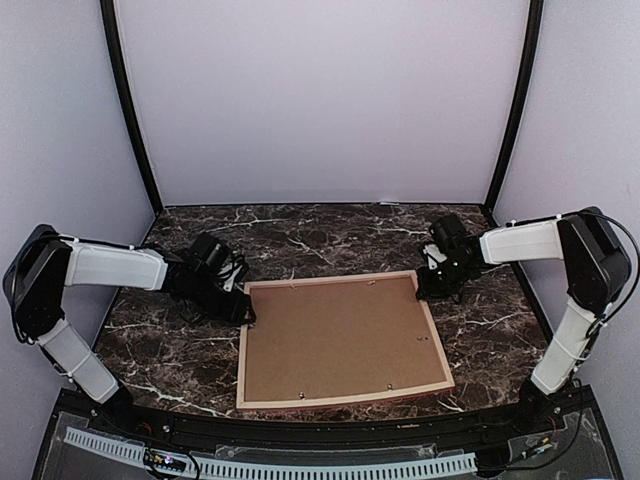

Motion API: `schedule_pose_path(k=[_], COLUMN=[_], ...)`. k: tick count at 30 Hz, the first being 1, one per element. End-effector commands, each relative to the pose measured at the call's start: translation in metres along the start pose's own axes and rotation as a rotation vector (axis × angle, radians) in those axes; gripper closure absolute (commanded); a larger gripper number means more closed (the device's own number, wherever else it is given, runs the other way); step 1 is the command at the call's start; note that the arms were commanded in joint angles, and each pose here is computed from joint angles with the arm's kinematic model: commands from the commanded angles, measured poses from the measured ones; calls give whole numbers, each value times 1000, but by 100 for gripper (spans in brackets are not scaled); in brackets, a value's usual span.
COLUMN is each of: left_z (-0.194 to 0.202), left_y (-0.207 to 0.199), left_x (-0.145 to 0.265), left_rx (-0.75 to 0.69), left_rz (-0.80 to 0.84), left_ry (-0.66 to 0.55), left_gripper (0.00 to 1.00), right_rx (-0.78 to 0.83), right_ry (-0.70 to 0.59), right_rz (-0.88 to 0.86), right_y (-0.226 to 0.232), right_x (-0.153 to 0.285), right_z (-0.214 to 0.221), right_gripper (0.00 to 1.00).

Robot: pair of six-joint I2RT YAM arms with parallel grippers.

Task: Put the photo into the frame
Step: Press the fastener onto the backboard.

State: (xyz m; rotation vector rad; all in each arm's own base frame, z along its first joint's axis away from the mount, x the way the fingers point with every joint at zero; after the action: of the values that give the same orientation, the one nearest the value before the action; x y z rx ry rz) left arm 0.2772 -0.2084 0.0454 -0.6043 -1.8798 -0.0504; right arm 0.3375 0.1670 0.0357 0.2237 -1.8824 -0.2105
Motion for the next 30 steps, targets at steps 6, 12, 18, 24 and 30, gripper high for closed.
schedule_pose_path(k=[6,12,18,24,30], left_z=[6,6,7,7,7], left_y=[1,0,1,3,4], left_x=[1,-5,-7,-9,-10], left_rx=[-44,-75,-90,-91,-92], left_rz=[-24,-60,-78,-92,-92], left_ry=[32,58,71,71,78], left_gripper=[36,36,41,50,57], right_rx=[-21,-21,-21,-20,-19], right_ry=[159,166,170,174,178], right_rz=[67,70,65,65,65], right_y=[-25,-25,-24,-24,-25], right_x=[-29,-31,-32,-33,-34], right_z=[45,46,45,46,46], right_gripper=[95,95,95,95,95])
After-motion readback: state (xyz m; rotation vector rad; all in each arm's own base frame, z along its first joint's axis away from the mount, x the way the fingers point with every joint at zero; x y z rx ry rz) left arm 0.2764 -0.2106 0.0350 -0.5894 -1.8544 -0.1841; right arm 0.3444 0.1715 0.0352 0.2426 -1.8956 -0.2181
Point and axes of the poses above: each gripper's point midway between its finger pads, its own x axis back along the fingers, its own y axis along the line the jaws close on, z = x × y, the point moved 1 cm from there along x, back along the fingers, and after that the axes turned 7 degrees about -x, right-handed, at the moved point
